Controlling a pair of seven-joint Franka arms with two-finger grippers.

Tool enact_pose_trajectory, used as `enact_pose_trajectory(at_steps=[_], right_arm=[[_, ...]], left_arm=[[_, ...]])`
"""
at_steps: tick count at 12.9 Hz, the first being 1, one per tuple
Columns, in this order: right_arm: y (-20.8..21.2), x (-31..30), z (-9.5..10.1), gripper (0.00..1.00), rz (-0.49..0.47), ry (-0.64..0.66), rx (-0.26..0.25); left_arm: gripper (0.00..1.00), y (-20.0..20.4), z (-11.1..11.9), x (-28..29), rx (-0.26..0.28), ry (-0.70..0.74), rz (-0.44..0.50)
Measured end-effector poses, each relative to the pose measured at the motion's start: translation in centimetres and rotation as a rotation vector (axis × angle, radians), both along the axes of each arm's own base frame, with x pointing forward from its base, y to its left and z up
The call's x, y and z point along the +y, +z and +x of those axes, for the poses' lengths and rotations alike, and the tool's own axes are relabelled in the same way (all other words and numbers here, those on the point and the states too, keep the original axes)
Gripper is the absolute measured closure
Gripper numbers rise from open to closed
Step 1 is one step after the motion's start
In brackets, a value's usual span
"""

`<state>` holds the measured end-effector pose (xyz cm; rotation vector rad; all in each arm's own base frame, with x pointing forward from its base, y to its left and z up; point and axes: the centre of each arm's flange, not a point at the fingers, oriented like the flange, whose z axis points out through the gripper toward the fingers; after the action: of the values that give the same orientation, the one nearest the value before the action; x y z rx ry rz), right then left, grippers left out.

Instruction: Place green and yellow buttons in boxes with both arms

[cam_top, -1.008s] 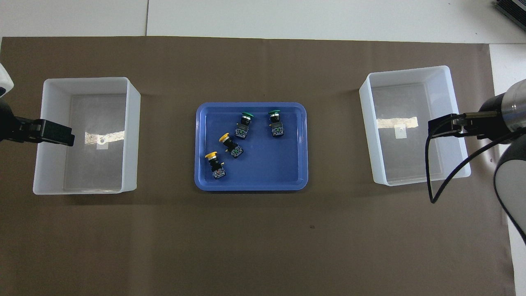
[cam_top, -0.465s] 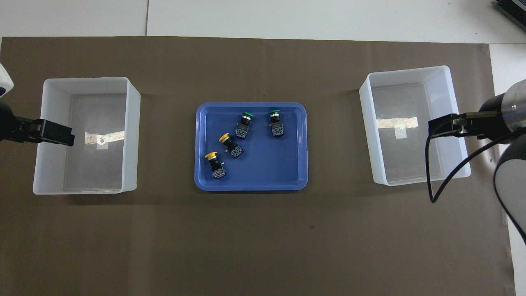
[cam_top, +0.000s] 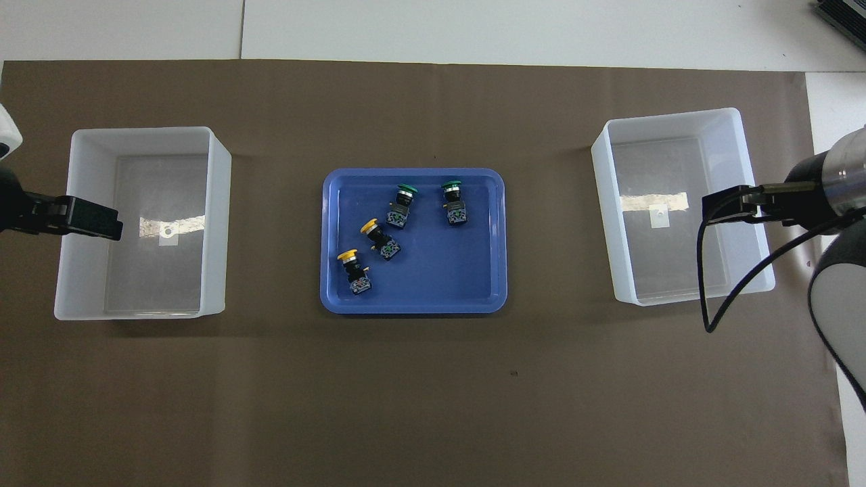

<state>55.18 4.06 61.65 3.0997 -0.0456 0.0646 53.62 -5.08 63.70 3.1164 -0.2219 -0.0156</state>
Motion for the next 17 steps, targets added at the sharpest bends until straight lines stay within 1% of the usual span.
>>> enact_pose_trajectory(at_steps=[5,9,11,14,16,17], right_arm=[[-0.2,0.2,0.2,0.00,0.001,0.004,-0.013],[-1.9,2.7,0.8,0.00,0.008,0.037,-0.050],[-4.1,4.9,1.8,0.00,0.018,0.047,-0.078],[-8.8,9.9,3.0,0.00,0.033,0.074,-0.088],[-12.1,14.0,4.0,0.00,0.055,0.068,-0.114],[-14.0,16.0,4.6,0.00,0.068,0.079,-0.134]], left_arm=[[0.00,0.0,0.0,0.0,0.000,0.000,0.000],[0.00,0.0,0.0,-0.2,0.000,-0.003,0.000],[0.00,0.0,0.0,-0.4,-0.001,-0.007,0.000],[0.00,0.0,0.0,-0.4,-0.001,-0.008,0.000],[0.00,0.0,0.0,-0.2,-0.002,0.002,0.000],[0.00,0.0,0.1,-0.1,-0.009,0.037,0.000]])
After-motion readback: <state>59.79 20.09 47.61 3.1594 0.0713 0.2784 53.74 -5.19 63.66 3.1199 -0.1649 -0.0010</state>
